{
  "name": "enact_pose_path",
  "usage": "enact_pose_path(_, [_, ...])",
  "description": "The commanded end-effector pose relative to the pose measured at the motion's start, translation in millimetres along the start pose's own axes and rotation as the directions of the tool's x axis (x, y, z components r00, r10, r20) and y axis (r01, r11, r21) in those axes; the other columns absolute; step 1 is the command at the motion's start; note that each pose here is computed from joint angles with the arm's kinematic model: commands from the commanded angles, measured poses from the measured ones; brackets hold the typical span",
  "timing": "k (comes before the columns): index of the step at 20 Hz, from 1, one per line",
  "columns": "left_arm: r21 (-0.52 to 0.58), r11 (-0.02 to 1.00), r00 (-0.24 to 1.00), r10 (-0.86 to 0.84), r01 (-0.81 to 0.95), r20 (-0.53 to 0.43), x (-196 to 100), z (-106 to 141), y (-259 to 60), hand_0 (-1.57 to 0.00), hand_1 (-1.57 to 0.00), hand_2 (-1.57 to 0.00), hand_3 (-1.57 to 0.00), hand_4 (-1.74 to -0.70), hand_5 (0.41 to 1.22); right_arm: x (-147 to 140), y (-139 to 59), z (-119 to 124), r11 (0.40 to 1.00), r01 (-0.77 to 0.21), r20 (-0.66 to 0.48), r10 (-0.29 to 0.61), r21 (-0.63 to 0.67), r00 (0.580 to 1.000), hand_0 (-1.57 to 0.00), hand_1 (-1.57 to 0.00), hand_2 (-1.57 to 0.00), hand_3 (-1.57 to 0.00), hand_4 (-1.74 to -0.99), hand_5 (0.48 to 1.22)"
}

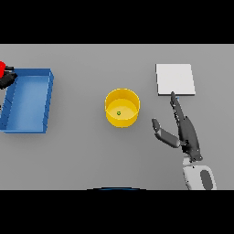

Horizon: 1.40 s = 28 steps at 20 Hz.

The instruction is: Pick up the red beaker and tilt it to pour out 1 green nut into yellow bowl. Pick up the yellow bowl and place it on the metallic measuring scale.

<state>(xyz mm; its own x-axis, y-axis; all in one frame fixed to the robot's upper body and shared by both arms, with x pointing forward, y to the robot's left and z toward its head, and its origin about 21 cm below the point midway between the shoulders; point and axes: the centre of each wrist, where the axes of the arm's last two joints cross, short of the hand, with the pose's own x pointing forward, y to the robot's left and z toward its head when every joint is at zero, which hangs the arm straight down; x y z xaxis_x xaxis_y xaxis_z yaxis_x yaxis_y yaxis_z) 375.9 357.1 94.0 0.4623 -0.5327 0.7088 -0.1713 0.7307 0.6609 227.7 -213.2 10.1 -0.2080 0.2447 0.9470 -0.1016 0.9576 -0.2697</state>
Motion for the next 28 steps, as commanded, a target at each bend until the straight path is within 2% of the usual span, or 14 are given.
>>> enact_pose_path(1, [-0.001, 1.0, 1.0, 0.006, -0.006, -0.012, 2, 2, 1, -1.57, -1.57, -1.57, -1.57, -1.74, 0.925, 1, 1.6, 1, 1.0, -0.003, -0.002, 0.003, -0.001, 1.0, 0.0, 0.0, 0.0, 0.0, -1.157, 0.671])
enact_pose_path(2, [-0.01, 1.0, 0.999, 0.009, -0.009, -0.032, 4, 4, 2, -1.57, -1.57, -1.57, -1.57, -1.66, 0.868, 1, 1.8, 0, 1.0, -0.002, -0.008, 0.002, -0.002, 1.0, 0.0, 0.0, 0.0, 0.0, -1.155, 0.669])
enact_pose_path(3, [-0.029, 1.0, 1.0, 0.005, -0.006, -0.029, 4, 7, 2, -1.57, -1.57, -1.53, -1.53, -1.52, 0.818, 2, 1.2, 0, 1.0, 0.002, -0.006, -0.002, -0.003, 1.0, 0.0, 0.0, 0.0, 0.0, -1.155, 0.67])
enact_pose_path(4, [-0.071, 0.997, 1.0, -0.016, 0.017, 0.014, 5, 11, 4, -1.47, -1.34, -1.28, -1.32, -1.37, 0.774, 2, 2.5, 0, 1.0, 0.008, -0.004, -0.008, -0.004, 1.0, 0.0, 0.0, 0.0, 0.0, -1.153, 0.67])
enact_pose_path(5, [-0.109, 0.994, 0.999, -0.016, 0.02, 0.033, 4, 15, 8, -1.17, -1.07, -1.02, -1.05, -1.23, 0.737, 2, 0.3, 0, 1.0, 0.006, -0.009, -0.006, -0.013, 1.0, 0.0, 0.0, 0.0, 0.0, -1.151, 0.67])
enact_pose_path(7, [-0.197, 0.98, 0.999, 0.031, -0.022, 0.044, 4, 17, 13, -0.75, -0.69, -0.65, -0.67, -1.05, 0.683, 0, -2.0, 0, 1.0, 0.0, -0.007, 0.0, -0.007, 1.0, 0.0, 0.0, 0.0, 0.0, -1.15, 0.671])
enact_pose_path(10, [-0.226, 0.97, 0.996, -0.08, 0.083, 0.025, 3, 20, 17, -0.38, -0.35, -0.33, -0.34, -0.88, 0.644, -2, 3.9, 1, 1.0, 0.006, -0.004, -0.006, 0.004, 1.0, 0.0, 0.0, 0.0, 0.0, -1.155, 0.669])
enact_pose_path(12, [-0.232, 0.964, 0.99, -0.139, 0.134, -0.008, 2, 15, 13, -0.25, -0.22, -0.21, -0.22, -0.83, 0.627, 4, 0.7, -1, 1.0, -0.019, 0.009, 0.019, -0.01, 1.0, 0.0, 0.0, 0.0, 0.0, -1.156, 0.665])
enact_pose_path(17, [-0.187, 0.97, 0.988, -0.144, 0.152, 0.058, 4, 13, 13, -0.08, -0.07, -0.07, -0.07, -0.78, 0.631, 3, 4.7, -1, 0.999, -0.045, -0.032, 0.044, -0.009, 0.999, 0.0, 0.0, 0.0, 0.0, -1.144, 0.644])
enact_pose_path(19, [-0.184, 0.975, 0.989, -0.104, 0.121, 0.102, 2, 18, 8, -0.05, -0.05, -0.04, -0.05, -0.78, 0.635, 11, 10.2, -3, 0.993, -0.118, -0.029, 0.118, 0.015, 0.993, 0.0, 0.0, 0.0, 0.0, -1.115, 0.638])
enact_pose_path(20, [-0.184, 0.978, 0.99, -0.076, 0.098, 0.119, 2, 19, 7, -0.04, -0.04, -0.03, -0.04, -0.78, 0.644, 13, 7.1, -7, 0.988, -0.145, 0.006, 0.145, 0.059, 0.989, 0.0, 0.0, 0.0, 0.0, -1.087, 0.649])
enact_pose_path(22, [-0.195, 0.979, 0.991, -0.042, 0.067, 0.129, 3, 21, 4, -0.03, -0.02, -0.02, -0.02, -0.79, 0.657, 19, -5.6, -19, 0.959, -0.238, 0.038, 0.235, 0.156, 0.971, 0.0, 0.0, 0.0, 0.0, -1.088, 0.665])
enact_pose_path(25, [-0.2, 0.978, 0.991, -0.031, 0.057, 0.133, 3, 25, -3, -0.01, -0.01, -0.01, -0.01, -0.8, 0.673, 25, -4.5, -38, 0.847, -0.453, 0.084, 0.448, 0.279, 0.89, 0.0, 0.0, 0.0, 0.0, -1.128, 0.637])
enact_pose_path(28, [-0.206, 0.977, 0.992, -0.023, 0.048, 0.121, 3, 27, -3, -0.01, -0.01, -0.01, -0.01, -0.81, 0.687, 37, -1.6, -60, 0.686, -0.634, 0.226, 0.595, 0.357, 0.771, 0.0, 0.0, 0.0, 0.0, -1.142, 0.627])
